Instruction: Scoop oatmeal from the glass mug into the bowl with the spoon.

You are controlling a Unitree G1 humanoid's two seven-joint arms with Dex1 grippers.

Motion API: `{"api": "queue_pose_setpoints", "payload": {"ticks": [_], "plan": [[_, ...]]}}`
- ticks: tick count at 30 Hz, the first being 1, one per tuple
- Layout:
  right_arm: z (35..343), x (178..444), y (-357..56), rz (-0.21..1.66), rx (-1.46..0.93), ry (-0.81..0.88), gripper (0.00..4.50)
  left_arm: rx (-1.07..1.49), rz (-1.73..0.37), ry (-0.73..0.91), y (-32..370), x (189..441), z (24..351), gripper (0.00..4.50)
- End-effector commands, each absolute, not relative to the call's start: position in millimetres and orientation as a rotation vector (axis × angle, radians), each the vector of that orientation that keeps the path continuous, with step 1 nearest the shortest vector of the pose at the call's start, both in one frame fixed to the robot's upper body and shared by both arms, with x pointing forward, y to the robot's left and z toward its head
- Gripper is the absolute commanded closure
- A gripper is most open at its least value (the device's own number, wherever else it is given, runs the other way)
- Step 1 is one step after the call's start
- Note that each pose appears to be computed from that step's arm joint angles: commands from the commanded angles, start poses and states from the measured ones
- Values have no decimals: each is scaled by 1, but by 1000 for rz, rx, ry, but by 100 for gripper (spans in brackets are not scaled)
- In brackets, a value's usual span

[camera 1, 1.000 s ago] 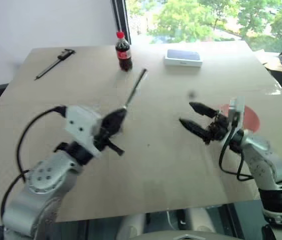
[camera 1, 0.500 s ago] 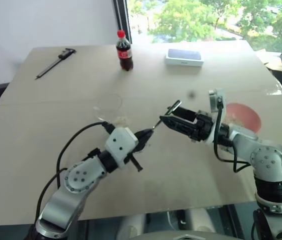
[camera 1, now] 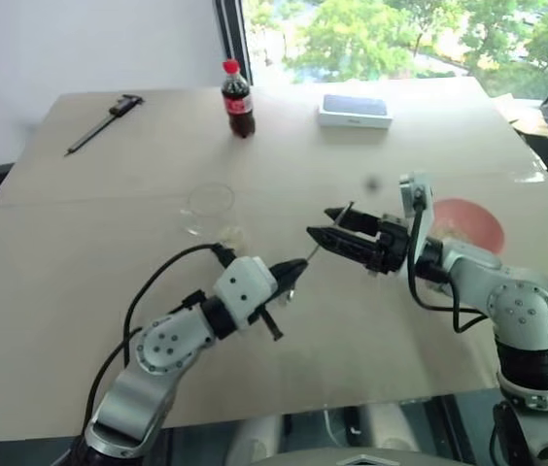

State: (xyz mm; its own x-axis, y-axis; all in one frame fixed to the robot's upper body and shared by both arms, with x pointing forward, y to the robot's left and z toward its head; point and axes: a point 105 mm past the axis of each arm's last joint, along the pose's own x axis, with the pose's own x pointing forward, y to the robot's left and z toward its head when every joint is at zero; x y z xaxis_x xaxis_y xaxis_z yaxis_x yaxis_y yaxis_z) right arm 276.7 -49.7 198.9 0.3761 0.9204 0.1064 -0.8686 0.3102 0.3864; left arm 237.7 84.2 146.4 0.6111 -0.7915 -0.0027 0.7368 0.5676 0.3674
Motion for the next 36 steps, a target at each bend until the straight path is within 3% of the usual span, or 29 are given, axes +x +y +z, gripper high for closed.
{"api": "queue_pose_setpoints", "payload": {"ticks": [1,13,24,27,34,36], "plan": [[208,277,-50,1223,377,86,0,290,-945,-191,83,233,153,437],[214,263,-61,1453,368,88,0,-92,-1131,-8,87,218,148,437],[208,254,-66,1560,341,195,0,-120,-1248,93,88,212,142,437],[208,253,-66,1567,336,199,79,-122,-1255,87,88,213,143,450],[213,254,-65,1565,338,184,424,-126,-1273,91,85,212,141,450],[211,254,-66,1565,324,189,446,-131,-1271,86,84,213,141,450]]}}
